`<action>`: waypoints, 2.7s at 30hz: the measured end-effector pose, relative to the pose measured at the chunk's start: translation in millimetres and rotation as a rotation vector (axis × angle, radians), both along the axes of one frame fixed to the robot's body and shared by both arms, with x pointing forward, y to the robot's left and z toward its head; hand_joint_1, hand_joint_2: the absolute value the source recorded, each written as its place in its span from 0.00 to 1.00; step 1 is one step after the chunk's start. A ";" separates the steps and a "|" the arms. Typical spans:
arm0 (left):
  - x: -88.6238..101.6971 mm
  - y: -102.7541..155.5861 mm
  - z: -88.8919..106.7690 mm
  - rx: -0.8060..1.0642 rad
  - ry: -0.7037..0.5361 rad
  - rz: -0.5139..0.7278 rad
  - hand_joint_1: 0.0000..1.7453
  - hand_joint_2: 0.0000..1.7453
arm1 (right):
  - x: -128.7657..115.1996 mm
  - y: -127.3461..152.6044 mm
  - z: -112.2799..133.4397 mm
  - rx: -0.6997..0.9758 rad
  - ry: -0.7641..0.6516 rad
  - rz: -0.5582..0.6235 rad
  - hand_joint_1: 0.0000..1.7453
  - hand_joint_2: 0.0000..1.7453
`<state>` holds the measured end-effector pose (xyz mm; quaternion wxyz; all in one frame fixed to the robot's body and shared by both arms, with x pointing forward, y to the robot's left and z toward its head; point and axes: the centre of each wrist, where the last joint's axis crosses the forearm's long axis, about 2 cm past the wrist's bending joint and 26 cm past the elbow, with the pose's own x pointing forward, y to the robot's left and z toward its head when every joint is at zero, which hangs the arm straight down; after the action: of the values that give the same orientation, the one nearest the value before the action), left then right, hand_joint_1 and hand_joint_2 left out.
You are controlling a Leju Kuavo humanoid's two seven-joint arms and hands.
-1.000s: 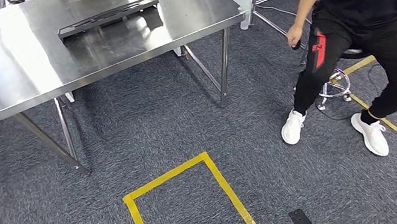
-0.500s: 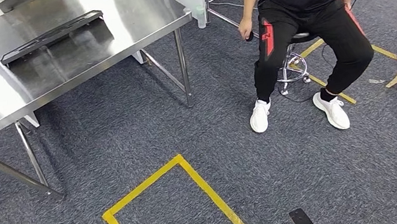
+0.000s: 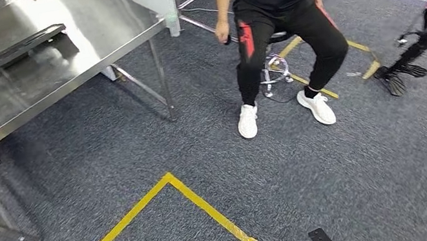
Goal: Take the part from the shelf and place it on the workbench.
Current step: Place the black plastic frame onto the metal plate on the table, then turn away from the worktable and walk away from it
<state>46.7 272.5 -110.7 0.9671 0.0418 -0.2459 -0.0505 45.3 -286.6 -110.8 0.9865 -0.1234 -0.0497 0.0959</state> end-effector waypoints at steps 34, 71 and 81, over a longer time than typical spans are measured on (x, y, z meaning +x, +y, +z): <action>2.8 4.7 0.1 -0.003 0.021 -0.032 0.00 0.00 | -0.7 -3.1 -0.2 0.005 0.013 -0.002 0.00 0.00; 0.9 7.7 -0.2 -0.215 0.092 0.022 0.00 0.00 | -1.9 2.0 -0.8 0.194 0.029 -0.048 0.00 0.00; -3.3 7.2 -0.8 -0.203 0.105 0.009 0.00 0.00 | -5.1 1.8 -1.2 0.200 0.034 -0.051 0.00 0.00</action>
<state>43.4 279.7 -111.5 0.9781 -0.0580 -0.1986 -0.0229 40.3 -284.8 -112.0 0.9967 -0.0238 -0.0390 0.0674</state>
